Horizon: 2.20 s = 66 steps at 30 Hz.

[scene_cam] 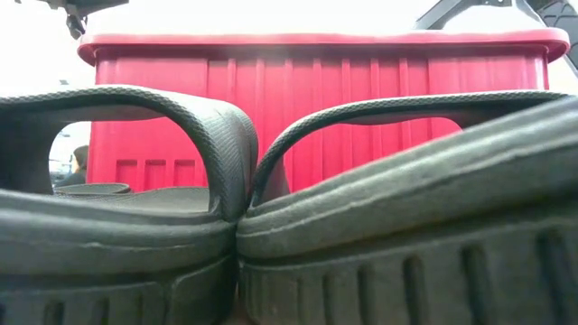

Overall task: Pick and place slides into bin
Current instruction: Put the black slide into the red bin

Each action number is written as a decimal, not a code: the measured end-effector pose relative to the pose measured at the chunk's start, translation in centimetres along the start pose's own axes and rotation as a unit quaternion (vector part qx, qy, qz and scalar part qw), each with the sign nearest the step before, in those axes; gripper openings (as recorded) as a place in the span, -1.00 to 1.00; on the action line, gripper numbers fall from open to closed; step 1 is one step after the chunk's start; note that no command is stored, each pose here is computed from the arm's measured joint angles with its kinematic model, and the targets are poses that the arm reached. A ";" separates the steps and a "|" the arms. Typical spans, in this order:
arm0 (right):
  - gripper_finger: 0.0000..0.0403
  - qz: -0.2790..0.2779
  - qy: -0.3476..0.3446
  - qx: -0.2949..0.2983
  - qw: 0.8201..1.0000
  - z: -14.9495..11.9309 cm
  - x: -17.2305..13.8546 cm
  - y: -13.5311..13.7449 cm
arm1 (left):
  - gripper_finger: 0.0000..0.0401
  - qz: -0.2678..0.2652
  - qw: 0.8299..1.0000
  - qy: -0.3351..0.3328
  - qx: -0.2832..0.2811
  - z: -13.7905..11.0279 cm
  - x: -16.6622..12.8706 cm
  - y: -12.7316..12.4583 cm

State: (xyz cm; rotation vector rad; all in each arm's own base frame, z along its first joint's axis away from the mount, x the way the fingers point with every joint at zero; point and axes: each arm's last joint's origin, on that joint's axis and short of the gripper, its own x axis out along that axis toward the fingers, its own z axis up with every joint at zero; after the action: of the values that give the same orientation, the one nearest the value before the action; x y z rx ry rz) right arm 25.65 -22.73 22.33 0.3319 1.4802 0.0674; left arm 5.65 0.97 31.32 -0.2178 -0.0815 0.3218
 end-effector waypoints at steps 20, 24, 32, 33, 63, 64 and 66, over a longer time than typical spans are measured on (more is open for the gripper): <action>-0.41 -0.133 -0.236 -0.066 0.960 -3.9 -11.4 9.0 | -0.89 0.000 1.000 0.000 -0.001 0.0 0.0 0.0; -0.66 -0.147 -0.383 -0.098 0.907 -6.2 -15.7 12.6 | -0.89 0.000 1.000 -0.001 -0.006 0.0 0.0 0.0; -0.96 -0.161 -0.504 -0.147 0.836 -12.3 -19.8 17.3 | -0.89 -0.001 1.000 -0.002 -0.008 0.0 0.0 0.0; -0.98 -0.159 -0.507 -0.145 0.835 -12.9 -19.9 17.7 | -0.89 -0.001 1.000 -0.004 -0.009 0.1 0.0 0.0; -1.00 -0.030 -0.553 0.016 0.833 -15.3 -20.1 22.0 | -0.89 -0.005 0.996 -0.043 0.075 0.8 0.0 -0.2; -1.00 -0.025 -0.555 0.024 0.831 -15.3 -20.1 22.0 | -0.89 -0.005 0.996 -0.047 0.074 0.9 0.0 -0.2; -1.00 -0.007 -0.560 0.014 0.829 -15.2 -20.2 22.3 | -0.89 -0.007 0.996 -0.056 0.070 1.1 -0.1 -0.2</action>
State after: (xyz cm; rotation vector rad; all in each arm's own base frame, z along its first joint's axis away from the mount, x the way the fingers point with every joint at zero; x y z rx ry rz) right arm 12.29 -3.78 46.77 0.2973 0.3059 -0.1474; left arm 5.53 0.97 32.43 -0.0592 -0.1701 0.3252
